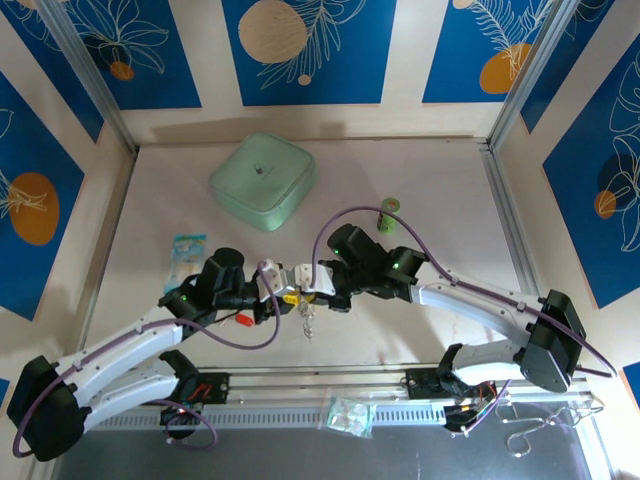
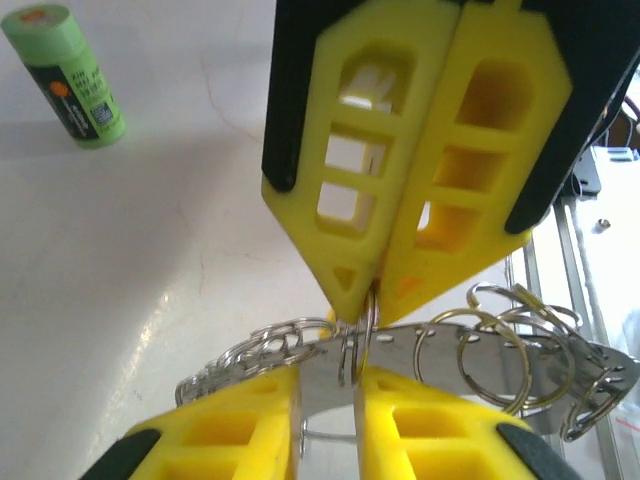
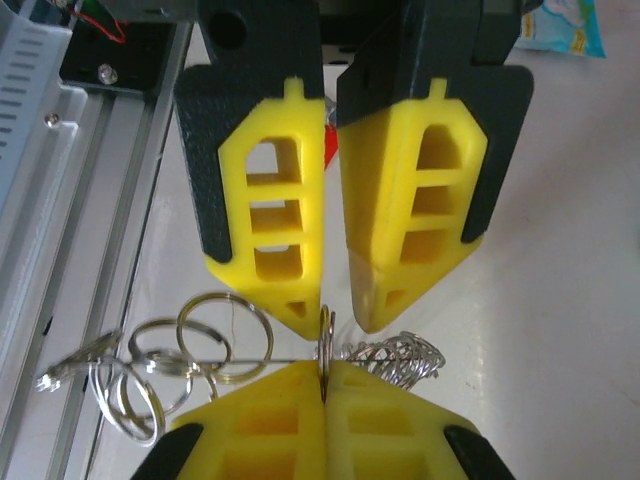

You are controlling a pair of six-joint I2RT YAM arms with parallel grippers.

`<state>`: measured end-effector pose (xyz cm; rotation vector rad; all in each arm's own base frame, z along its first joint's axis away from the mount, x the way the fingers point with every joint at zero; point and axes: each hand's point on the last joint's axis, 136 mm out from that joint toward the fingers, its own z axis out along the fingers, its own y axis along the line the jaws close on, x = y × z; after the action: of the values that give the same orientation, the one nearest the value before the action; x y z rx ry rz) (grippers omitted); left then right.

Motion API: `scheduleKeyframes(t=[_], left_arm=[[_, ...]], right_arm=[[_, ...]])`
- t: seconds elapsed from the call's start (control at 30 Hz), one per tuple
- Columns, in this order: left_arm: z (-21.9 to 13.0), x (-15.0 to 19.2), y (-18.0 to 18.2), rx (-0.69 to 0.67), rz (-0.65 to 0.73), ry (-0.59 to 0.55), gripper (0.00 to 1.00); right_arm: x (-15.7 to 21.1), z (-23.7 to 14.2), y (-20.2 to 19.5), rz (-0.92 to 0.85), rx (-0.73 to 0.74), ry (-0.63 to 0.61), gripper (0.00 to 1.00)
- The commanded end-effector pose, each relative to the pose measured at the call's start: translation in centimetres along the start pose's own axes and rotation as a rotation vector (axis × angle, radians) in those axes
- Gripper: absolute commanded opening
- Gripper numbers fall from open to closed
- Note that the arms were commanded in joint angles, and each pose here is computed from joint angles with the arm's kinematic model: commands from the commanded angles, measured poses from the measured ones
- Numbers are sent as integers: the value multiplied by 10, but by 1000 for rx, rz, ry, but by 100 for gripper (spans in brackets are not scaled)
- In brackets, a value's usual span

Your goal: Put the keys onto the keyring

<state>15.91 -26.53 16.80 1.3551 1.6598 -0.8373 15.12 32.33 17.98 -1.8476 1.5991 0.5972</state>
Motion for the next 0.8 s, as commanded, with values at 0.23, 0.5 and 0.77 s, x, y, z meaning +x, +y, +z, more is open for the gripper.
scheduleKeyframes(t=[0.23,0.5,0.77], left_arm=[[-3,-28,-2,15,30,-94,17],[-5,-34,-6,33,42,-134,6],[-8,-34,-12,40,75,-178,0]], right_arm=[[-20,4,6,-7,-31,-51,0],[-17,6,9,5,-43,-65,0],[-19,-25,0,135,-25,-307,34]])
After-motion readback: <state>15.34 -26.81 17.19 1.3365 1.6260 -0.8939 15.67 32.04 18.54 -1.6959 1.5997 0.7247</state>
